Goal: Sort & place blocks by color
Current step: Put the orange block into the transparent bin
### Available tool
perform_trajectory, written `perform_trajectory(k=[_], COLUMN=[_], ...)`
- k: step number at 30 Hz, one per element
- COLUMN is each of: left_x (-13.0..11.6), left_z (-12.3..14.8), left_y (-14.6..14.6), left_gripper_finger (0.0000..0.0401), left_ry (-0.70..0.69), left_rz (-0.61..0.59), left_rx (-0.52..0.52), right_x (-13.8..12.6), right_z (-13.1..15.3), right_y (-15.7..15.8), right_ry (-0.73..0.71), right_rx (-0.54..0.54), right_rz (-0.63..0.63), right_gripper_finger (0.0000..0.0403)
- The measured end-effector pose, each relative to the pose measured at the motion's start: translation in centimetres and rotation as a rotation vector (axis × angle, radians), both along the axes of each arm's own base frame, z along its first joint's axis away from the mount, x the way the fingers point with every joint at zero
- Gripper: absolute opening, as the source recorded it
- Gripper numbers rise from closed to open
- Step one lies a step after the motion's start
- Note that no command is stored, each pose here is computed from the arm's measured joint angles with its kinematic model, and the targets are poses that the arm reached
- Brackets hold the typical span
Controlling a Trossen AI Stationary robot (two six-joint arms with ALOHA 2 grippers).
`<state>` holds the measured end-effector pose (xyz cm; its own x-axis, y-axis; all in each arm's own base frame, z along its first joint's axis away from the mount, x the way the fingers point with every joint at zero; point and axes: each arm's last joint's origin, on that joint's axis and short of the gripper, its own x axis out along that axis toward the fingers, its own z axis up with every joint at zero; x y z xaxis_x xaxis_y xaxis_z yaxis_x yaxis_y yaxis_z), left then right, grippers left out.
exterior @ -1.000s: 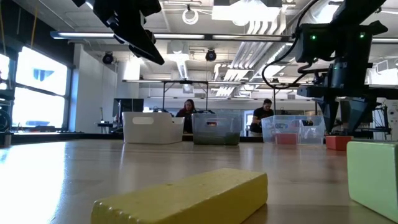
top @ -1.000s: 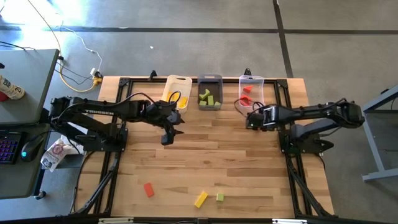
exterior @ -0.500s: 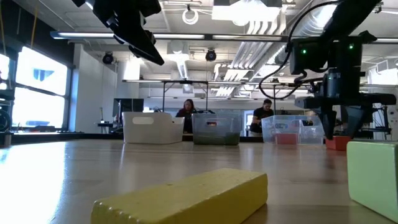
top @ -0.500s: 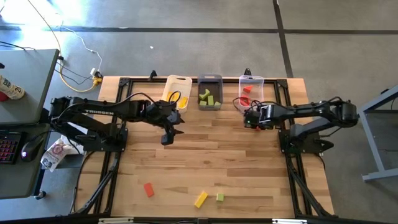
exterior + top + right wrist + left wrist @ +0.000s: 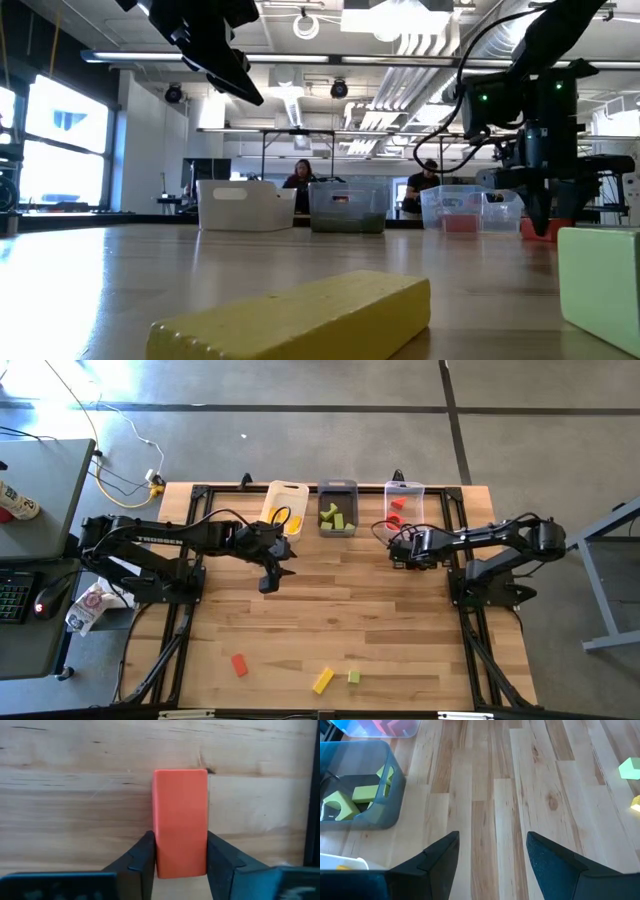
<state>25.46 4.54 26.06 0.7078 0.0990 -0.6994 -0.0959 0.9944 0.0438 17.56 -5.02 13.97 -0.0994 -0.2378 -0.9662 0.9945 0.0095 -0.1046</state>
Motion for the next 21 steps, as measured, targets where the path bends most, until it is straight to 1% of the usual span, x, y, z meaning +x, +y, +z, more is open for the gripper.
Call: perform_trajectory(k=[1,10,16,18,21], left_x=[0.0,0.0,0.0,0.0,0.0], left_z=[0.0,0.0,0.0,0.0,0.0], left_y=[0.0,0.0,0.0,0.0,0.0], left_gripper_finger=[0.0218,0.0218,0.0218,0.0218,0.0218], left_ry=[0.000,0.000,0.000,0.000,-0.001], left_rz=[0.000,0.005,0.006,0.006,0.007], left_rx=[0.000,-0.006,-0.006,-0.007,-0.007], right_x=[0.0,0.3,1.7,2.4,3.5], right_z=[0.0,0.0,0.4,1.0,2.1], right_y=[0.0,0.5,2.1,2.5,3.0], right_ry=[0.003,-0.005,-0.097,-0.133,-0.180], right_rx=[0.000,0.008,0.018,0.016,-0.015], right_rz=[0.012,0.071,0.153,0.180,0.222], right_gripper_finger=[0.0108,0.0108,0.0108,0.0108,0.0108])
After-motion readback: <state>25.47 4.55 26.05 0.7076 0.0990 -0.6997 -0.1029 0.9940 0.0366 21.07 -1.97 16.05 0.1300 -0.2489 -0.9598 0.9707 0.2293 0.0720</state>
